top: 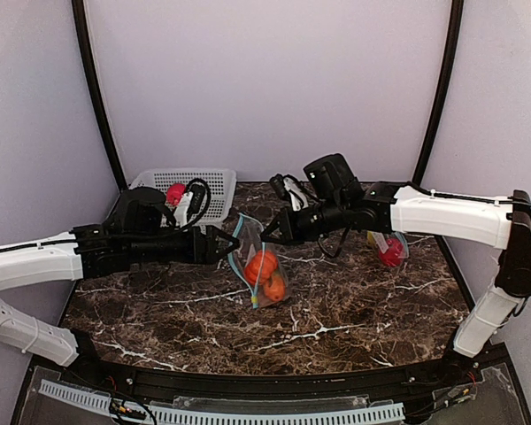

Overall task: Place the food in the zip-top bag and seal the zipper
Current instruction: Adjust the zipper food storage bag at the center of the board.

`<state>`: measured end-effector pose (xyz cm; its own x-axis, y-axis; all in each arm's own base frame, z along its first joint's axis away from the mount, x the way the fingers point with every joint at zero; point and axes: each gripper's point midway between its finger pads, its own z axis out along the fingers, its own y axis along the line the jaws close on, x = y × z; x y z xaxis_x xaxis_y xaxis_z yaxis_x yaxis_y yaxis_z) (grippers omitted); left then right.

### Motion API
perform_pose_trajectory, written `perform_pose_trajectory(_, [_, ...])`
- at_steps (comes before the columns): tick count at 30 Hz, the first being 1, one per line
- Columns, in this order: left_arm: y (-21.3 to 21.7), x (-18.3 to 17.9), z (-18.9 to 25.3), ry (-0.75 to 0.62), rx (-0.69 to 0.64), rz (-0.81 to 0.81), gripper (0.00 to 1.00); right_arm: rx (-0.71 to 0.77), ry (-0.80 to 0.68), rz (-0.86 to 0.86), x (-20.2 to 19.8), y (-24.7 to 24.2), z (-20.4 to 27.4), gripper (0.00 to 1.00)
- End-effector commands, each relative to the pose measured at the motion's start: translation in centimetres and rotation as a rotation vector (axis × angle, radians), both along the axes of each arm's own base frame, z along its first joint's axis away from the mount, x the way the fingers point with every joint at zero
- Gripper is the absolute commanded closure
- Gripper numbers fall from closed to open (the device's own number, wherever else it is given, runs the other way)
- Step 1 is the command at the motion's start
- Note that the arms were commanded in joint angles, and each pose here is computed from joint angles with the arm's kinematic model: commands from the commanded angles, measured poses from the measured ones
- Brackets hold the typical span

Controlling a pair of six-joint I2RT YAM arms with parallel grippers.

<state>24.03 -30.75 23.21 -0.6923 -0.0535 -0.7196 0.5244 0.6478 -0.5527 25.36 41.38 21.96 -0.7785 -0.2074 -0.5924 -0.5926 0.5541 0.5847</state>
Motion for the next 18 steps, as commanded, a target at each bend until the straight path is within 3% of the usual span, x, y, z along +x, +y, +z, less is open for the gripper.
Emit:
perform_pose_trajectory(1, [1.0,-0.6,-4.3,0.151,0.011,0.07,0.23,0.03,-0.024,-0.003,0.2,0.6,1.0,1.0])
perform_pose_trajectory(10, [-1.3,-0.6,-6.2,0.234,-0.078,0.028,0.28,0.025,-0.021,-0.008,0.2,0.5,0.8,1.0])
perform_pose_trajectory(14, [-2.2,-0.5,-6.6,0.256,-0.101,0.007,0.44,0.023,-0.023,-0.009,0.3,0.5,0.7,1.0])
perform_pose_trajectory(18, [-2.9,-0.5,-6.8,0.27,-0.112,-0.01,0.68,0.017,-0.023,-0.014,0.3,0.4,0.7,1.0])
